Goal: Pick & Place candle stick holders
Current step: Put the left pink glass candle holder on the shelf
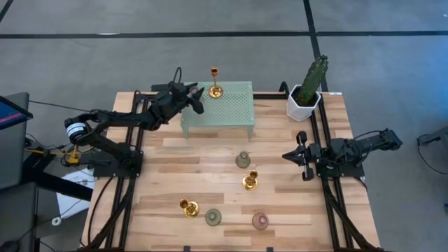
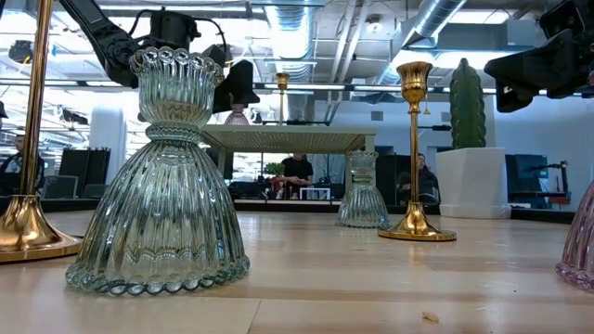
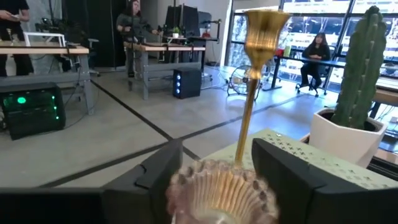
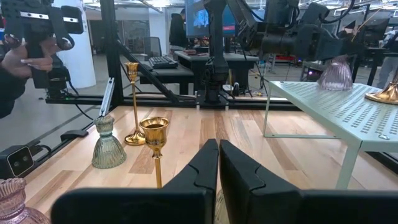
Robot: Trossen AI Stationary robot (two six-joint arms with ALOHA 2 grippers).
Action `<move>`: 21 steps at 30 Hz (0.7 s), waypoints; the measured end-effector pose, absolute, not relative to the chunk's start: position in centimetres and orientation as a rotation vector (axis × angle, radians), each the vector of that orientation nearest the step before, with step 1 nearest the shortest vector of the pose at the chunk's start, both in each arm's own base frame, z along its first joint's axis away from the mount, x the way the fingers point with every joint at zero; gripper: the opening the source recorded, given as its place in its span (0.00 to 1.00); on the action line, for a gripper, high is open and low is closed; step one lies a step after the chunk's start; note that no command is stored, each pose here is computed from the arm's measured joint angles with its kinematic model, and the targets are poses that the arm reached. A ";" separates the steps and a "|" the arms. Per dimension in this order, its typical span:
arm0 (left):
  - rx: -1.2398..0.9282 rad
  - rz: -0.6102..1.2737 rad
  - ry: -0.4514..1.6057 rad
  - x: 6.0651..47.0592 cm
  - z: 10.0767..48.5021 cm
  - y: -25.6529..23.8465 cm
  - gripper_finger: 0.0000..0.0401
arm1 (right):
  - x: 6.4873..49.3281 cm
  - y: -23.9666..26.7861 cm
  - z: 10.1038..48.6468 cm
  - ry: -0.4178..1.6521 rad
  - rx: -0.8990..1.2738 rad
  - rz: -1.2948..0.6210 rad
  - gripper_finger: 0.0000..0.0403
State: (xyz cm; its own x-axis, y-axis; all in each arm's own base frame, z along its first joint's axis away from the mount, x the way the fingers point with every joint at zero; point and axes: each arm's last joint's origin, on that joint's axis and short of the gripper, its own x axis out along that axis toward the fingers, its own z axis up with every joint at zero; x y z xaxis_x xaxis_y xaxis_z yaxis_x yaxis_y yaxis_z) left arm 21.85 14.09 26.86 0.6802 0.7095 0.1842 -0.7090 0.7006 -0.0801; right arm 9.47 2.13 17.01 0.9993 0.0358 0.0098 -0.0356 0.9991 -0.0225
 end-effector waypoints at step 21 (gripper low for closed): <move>0.043 0.729 -0.274 20.9 28.7 13.1 0.54 | 9.5 2.1 17.0 -0.010 -0.022 0.036 0.02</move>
State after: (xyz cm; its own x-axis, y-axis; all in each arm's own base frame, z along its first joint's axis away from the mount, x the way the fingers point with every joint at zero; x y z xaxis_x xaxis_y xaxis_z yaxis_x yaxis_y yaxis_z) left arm 20.87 13.08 28.70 0.7120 0.6514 0.2621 -0.6627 0.7468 -0.0558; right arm 9.47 2.13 17.01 0.9993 0.0358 0.0098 -0.0356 0.9991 -0.0225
